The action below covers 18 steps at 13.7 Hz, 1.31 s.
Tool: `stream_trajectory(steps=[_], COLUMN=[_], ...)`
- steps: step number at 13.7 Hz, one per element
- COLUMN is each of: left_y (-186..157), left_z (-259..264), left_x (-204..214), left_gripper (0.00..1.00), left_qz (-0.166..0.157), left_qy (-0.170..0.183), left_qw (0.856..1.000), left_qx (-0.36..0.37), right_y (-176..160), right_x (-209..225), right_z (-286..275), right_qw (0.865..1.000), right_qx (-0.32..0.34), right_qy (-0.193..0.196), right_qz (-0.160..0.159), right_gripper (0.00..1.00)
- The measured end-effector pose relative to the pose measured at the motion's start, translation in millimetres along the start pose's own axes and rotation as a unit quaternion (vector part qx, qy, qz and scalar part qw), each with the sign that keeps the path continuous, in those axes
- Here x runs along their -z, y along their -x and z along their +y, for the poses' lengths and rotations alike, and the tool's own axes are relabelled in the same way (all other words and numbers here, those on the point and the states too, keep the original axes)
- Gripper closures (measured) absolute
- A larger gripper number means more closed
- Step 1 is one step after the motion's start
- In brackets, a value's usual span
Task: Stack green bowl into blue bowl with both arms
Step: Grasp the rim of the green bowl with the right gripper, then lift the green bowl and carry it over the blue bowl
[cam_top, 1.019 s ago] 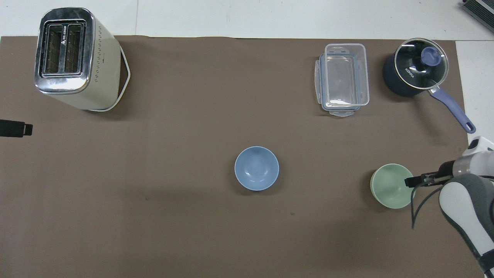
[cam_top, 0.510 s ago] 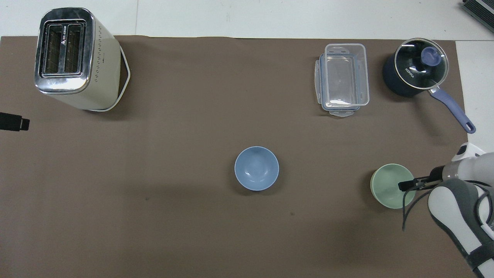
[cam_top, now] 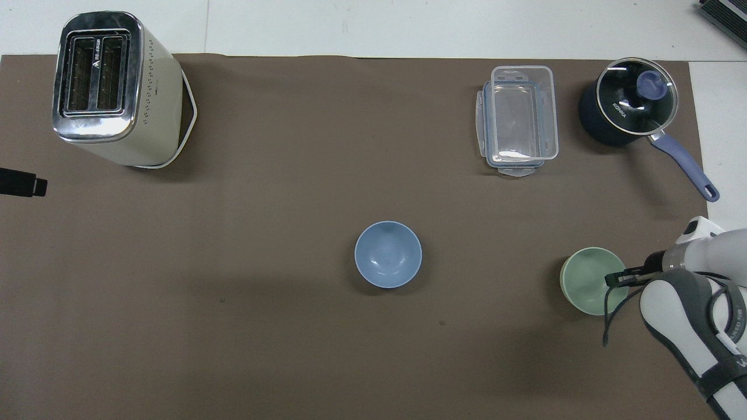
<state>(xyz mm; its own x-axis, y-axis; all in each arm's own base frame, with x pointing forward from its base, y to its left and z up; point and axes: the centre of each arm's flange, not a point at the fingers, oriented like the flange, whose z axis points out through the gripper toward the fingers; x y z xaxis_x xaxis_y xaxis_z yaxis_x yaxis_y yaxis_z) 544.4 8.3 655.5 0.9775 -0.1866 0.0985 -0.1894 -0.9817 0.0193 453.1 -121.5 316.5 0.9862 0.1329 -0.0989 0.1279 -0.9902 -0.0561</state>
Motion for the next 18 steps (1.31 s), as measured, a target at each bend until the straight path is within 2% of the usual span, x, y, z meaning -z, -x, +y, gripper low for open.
stream_trajectory(steps=[3,4,6,11,15,18], left_y=[2,4,7,5,5,5], left_z=[0,1,1,3,3,4], left_x=[-1,-2,-3,-6,-7,-7], left_gripper=[0.0,0.0,0.0,0.0,0.0,0.0], left_qz=[-0.008,-0.016,-0.023,-0.026,-0.027,-0.028], left_qy=[0.002,0.003,0.004,0.005,0.005,0.005], left_qw=[1.0,1.0,0.999,0.999,0.999,0.999], left_qx=[0.004,0.012,0.024,0.022,0.022,0.022], right_y=[-2,-5,-13,-31,-55,-68], right_x=[4,10,31,122,171,167], right_z=[1,1,3,-22,-87,-156], right_qw=[1.0,1.0,1.0,0.999,1.0,0.999], right_qx=[-0.001,0.002,0.011,0.036,0.016,-0.012], right_qy=[0.001,0.001,-0.001,-0.012,-0.012,-0.031], right_qz=[0.004,0.006,0.003,0.014,0.024,0.017], right_gripper=[0.92,0.96,0.96,0.96,0.96,0.96])
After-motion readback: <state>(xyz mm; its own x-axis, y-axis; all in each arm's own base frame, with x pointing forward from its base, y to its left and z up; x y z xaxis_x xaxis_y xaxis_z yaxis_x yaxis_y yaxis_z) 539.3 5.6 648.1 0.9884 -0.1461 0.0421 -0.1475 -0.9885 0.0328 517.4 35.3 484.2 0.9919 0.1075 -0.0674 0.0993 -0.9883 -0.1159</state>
